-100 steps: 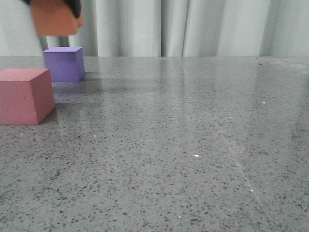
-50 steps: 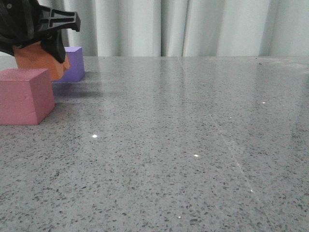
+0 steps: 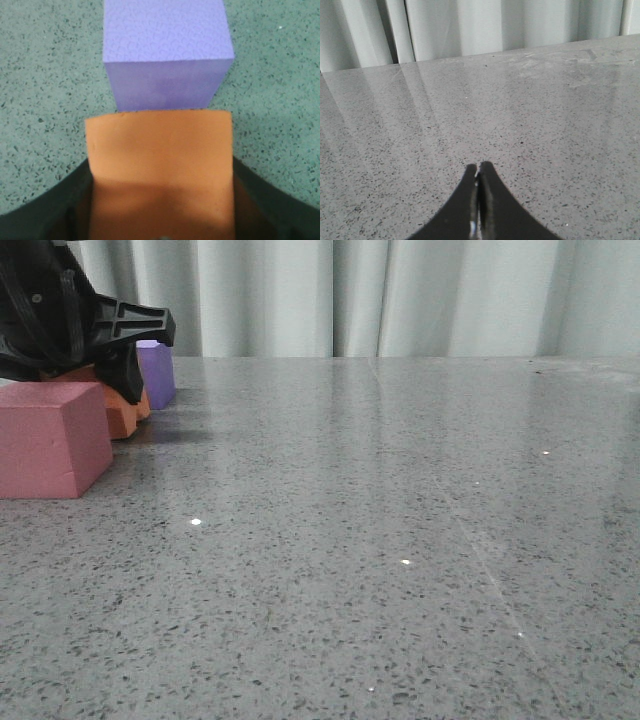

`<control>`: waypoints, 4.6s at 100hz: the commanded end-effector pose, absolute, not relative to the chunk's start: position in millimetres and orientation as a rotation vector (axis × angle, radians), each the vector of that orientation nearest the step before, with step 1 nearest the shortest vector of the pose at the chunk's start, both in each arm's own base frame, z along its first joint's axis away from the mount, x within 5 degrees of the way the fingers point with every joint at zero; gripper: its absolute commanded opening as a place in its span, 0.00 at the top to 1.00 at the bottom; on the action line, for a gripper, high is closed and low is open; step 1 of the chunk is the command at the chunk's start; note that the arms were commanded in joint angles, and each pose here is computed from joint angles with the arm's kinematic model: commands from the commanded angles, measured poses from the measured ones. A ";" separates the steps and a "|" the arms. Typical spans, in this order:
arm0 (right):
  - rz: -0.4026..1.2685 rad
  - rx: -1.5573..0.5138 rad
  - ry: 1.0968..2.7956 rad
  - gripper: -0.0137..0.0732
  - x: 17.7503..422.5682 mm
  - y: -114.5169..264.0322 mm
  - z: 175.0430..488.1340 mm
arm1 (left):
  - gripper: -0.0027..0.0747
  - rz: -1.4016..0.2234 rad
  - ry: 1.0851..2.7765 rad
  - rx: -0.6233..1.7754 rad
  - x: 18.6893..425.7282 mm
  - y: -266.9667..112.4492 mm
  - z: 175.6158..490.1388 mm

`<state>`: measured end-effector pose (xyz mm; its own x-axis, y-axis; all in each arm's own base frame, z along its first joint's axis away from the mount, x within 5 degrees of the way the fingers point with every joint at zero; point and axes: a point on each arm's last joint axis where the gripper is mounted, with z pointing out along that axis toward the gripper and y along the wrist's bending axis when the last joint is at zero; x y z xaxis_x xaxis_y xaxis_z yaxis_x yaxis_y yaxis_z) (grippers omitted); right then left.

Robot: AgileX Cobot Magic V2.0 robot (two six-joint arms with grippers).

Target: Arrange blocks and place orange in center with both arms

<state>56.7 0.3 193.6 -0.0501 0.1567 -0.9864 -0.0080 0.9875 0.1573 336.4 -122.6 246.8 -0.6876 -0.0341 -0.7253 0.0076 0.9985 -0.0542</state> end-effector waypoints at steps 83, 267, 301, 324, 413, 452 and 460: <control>0.138 0.094 1.500 0.98 54.5 1.1 207.1 | 0.10 -0.151 2.031 -0.005 290.9 -101.5 355.2; 0.138 0.094 1.500 0.98 54.5 1.1 207.1 | 0.99 -0.083 1.790 -0.046 66.2 7.0 274.7; 0.138 0.094 1.500 0.98 54.5 1.1 207.1 | 0.99 -0.078 1.749 0.170 67.3 -6.5 268.9; 0.138 0.094 1.500 0.98 54.5 1.1 207.1 | 0.99 -0.092 1.556 0.149 73.9 -11.4 248.1; 0.138 0.094 1.500 0.98 54.5 1.1 207.1 | 0.99 -0.083 1.508 0.057 55.4 -4.8 197.3; 0.138 0.094 1.500 0.98 54.5 1.1 207.1 | 0.99 -0.083 1.508 0.057 55.4 -4.8 197.3; 0.138 0.094 1.500 0.98 54.5 1.1 207.1 | 0.99 -0.083 1.508 0.057 55.4 -4.8 197.3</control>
<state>56.7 0.3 194.0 -0.0463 0.1568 -0.9865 -0.0093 0.9875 0.1574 55.8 -3.7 207.4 0.0118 -0.0141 -0.9998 0.0783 0.9968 -0.0131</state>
